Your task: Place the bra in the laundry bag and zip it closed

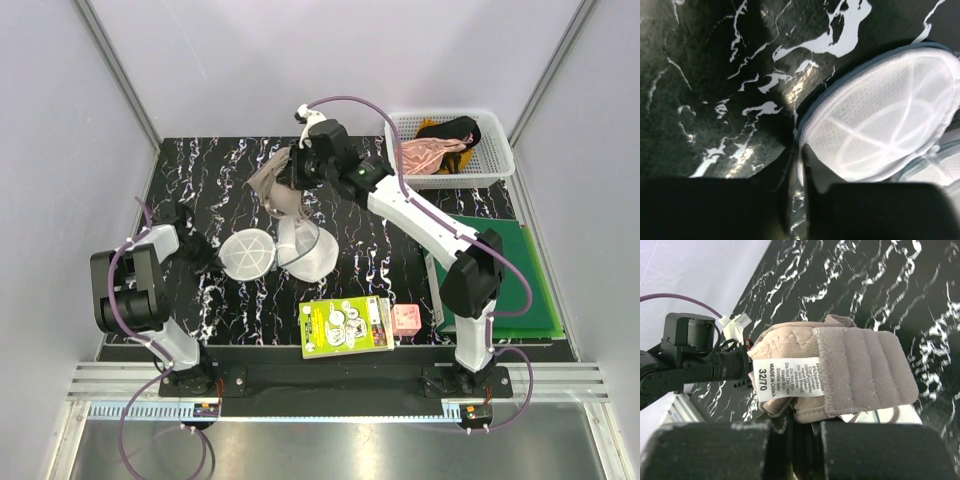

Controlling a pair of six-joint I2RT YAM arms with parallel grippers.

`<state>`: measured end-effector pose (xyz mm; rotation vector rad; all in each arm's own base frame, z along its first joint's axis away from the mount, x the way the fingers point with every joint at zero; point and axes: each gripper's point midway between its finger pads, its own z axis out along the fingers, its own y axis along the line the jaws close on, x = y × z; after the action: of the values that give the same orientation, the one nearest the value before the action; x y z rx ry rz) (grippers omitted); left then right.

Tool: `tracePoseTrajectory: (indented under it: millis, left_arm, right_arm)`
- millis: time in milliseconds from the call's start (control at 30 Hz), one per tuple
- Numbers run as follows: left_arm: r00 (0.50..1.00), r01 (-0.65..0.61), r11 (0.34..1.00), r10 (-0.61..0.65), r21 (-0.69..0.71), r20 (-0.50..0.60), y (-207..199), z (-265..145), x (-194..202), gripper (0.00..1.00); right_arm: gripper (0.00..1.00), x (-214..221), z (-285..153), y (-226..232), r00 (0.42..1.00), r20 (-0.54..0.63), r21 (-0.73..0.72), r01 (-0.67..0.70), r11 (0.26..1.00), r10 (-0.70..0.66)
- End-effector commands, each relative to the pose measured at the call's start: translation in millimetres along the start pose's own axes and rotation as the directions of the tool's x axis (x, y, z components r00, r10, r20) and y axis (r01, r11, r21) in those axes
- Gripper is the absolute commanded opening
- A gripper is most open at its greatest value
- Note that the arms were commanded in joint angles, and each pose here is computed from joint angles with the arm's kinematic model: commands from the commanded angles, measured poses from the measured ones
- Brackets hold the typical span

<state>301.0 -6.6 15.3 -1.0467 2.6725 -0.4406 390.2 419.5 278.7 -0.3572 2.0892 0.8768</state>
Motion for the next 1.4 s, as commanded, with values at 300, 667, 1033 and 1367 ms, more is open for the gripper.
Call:
tracePoseTrajectory:
  millis: [300,667,1033,1367]
  left_arm:
    - [0.986,-0.093,0.992,0.080,0.084,0.148,-17,-39,-8,0.00]
    - [0.981,-0.128,0.979,0.101,0.158,0.168,-36,-61,-6,0.00]
    - [0.969,-0.172,0.966,0.130,0.194,0.211,-52,-93,-7,0.00]
    - [0.950,-0.256,0.923,0.184,0.289,0.252,-82,-127,-5,0.00]
  right_arm:
    - [0.00,0,9,34,0.992,0.118,-0.070,0.045,0.997,-0.037]
    - [0.00,1,-12,48,0.992,0.124,-0.104,0.006,0.995,0.007]
    - [0.00,30,-1,19,0.990,0.091,-0.041,0.111,0.993,-0.107]
    - [0.00,76,5,-30,0.970,-0.047,0.103,0.241,0.965,-0.238]
